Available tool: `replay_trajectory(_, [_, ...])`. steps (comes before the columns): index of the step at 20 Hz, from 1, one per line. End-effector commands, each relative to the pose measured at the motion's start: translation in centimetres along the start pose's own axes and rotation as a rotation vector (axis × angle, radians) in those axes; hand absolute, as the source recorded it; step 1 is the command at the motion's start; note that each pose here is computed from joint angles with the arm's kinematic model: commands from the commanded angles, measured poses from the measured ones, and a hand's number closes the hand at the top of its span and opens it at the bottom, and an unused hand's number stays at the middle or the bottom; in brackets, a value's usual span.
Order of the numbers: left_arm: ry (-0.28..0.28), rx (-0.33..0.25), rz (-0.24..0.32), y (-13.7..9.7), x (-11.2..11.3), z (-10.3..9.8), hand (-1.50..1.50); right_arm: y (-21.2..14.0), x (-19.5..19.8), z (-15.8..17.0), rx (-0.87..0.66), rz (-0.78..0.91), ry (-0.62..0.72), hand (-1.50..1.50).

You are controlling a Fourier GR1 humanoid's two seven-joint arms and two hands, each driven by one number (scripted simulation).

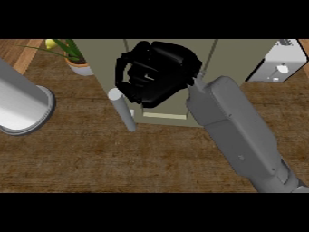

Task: Pick up the bottled water, place it into the cabinet and close the cabinet

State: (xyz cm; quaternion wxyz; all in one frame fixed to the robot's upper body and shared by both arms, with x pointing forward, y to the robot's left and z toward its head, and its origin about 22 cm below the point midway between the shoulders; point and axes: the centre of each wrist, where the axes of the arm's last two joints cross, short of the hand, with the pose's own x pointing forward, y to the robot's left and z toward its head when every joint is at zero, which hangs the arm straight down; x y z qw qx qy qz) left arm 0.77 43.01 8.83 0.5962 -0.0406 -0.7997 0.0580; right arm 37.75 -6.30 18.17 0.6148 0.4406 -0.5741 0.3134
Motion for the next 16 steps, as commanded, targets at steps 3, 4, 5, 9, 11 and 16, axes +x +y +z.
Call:
replay_trajectory(3, [-0.042, -0.035, 0.02, -0.1, 0.7, -0.9, -1.5, -2.0, 4.5, -0.4, -0.122, 0.09, -0.138, -1.5])
replay_trajectory(4, [-0.016, -0.036, 0.03, 0.2, -0.2, -0.8, -1.5, -1.6, 4.1, -0.7, -0.134, 0.094, -0.147, -1.5])
replay_trajectory(5, [-0.02, -0.026, 0.031, -0.2, -0.5, -0.2, -1.5, -1.6, 3.3, -0.7, -0.158, 0.092, -0.168, -1.5])
replay_trajectory(9, [0.001, -0.046, 0.022, 0.4, -0.4, -1.1, -1.5, -0.9, 5.3, -1.6, -0.182, 0.149, -0.192, -1.5])
replay_trajectory(11, [-0.015, -0.041, 0.024, 0.0, -0.5, -1.1, -1.5, -1.2, 6.5, -1.2, -0.24, 0.164, -0.219, -1.5])
replay_trajectory(16, [-0.012, -0.076, 0.036, -0.8, -1.3, -2.1, -1.5, -0.9, 6.6, -2.0, -0.244, 0.16, -0.196, -1.5])
